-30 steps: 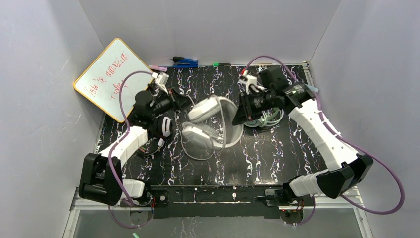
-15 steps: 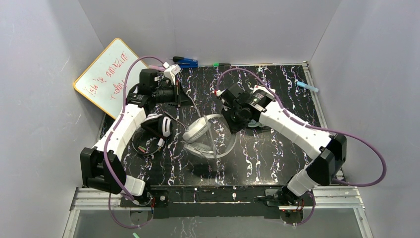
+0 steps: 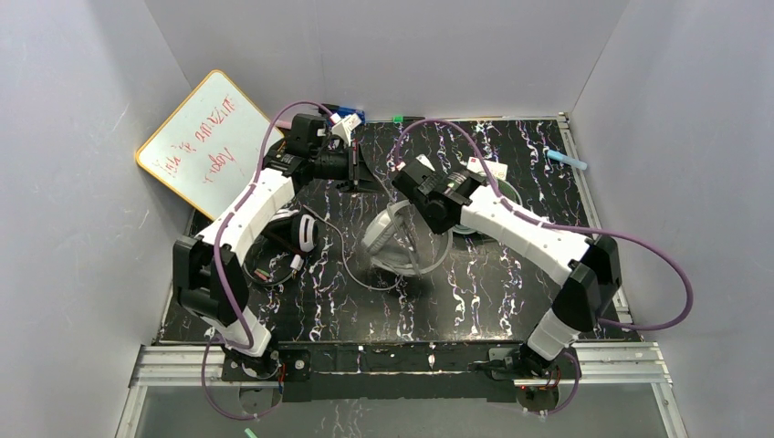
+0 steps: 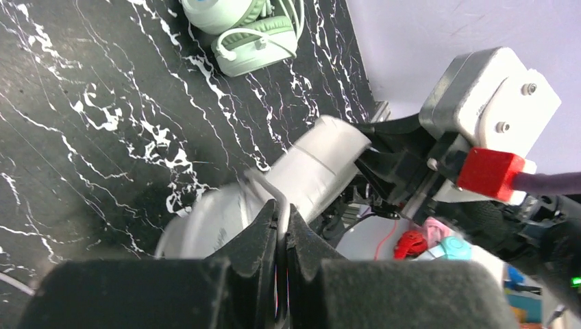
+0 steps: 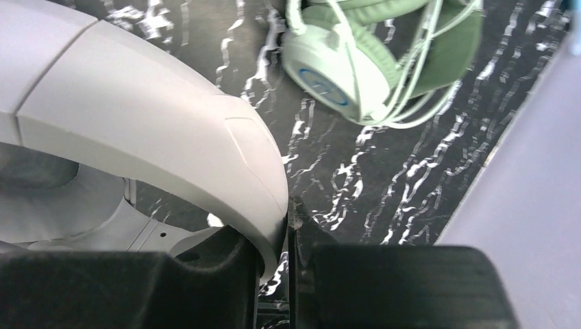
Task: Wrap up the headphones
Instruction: Wrap the headphones cable around the headphones.
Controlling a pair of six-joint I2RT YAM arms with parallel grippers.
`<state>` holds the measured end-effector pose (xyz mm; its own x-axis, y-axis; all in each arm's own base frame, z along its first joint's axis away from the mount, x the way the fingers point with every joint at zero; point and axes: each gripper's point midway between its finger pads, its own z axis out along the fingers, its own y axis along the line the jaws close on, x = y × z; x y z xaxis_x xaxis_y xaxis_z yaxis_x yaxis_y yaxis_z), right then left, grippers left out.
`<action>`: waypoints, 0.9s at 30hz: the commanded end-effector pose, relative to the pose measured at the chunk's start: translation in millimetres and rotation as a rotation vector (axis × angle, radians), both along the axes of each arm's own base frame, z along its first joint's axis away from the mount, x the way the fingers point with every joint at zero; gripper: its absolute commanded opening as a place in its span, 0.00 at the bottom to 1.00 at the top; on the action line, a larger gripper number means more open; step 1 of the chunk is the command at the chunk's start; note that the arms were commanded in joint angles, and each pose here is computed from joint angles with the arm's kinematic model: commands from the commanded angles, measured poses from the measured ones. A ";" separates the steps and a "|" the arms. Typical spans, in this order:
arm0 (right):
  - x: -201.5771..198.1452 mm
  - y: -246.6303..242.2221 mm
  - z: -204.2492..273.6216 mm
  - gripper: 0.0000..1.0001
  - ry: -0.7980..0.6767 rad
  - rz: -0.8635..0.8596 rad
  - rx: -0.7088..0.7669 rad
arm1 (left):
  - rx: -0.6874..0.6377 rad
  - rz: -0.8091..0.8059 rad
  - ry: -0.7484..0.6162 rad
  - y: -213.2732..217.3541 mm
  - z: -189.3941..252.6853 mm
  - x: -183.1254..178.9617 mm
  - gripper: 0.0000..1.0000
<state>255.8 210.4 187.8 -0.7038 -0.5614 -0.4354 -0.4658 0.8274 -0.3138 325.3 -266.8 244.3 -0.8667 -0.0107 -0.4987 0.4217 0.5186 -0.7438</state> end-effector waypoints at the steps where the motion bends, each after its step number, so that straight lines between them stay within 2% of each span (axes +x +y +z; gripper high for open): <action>1: 30.5 -12.8 23.3 0.01 -0.190 -0.143 -0.057 | -0.063 -0.015 0.056 -8.6 27.1 -7.3 0.04; 5: 47.7 -14.4 28.8 0.01 -0.253 -0.221 -0.036 | -0.080 -0.068 0.100 -22.6 24.6 -18.4 0.04; 12: 78.7 -11.1 34.6 0.01 -0.275 -0.322 0.082 | -0.119 -0.083 0.111 -42.9 22.2 -34.2 0.11; 18: 93.7 4.9 42.9 0.01 -0.264 -0.351 0.246 | -0.166 -0.087 0.073 -64.8 16.0 -50.7 0.28; 23: 99.8 16.2 51.7 0.01 -0.257 -0.351 0.402 | -0.227 -0.073 0.006 -72.7 11.6 -57.9 0.31; 27: 105.9 20.9 65.0 0.01 -0.248 -0.356 0.521 | -0.264 -0.076 -0.028 -74.2 8.1 -70.1 0.40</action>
<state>341.4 210.0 196.9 -0.7530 -0.2047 -0.6254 -0.1333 0.9781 -0.1597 263.9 -337.5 211.7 -0.9171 -0.0161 -0.3983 0.3635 0.3760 -0.8523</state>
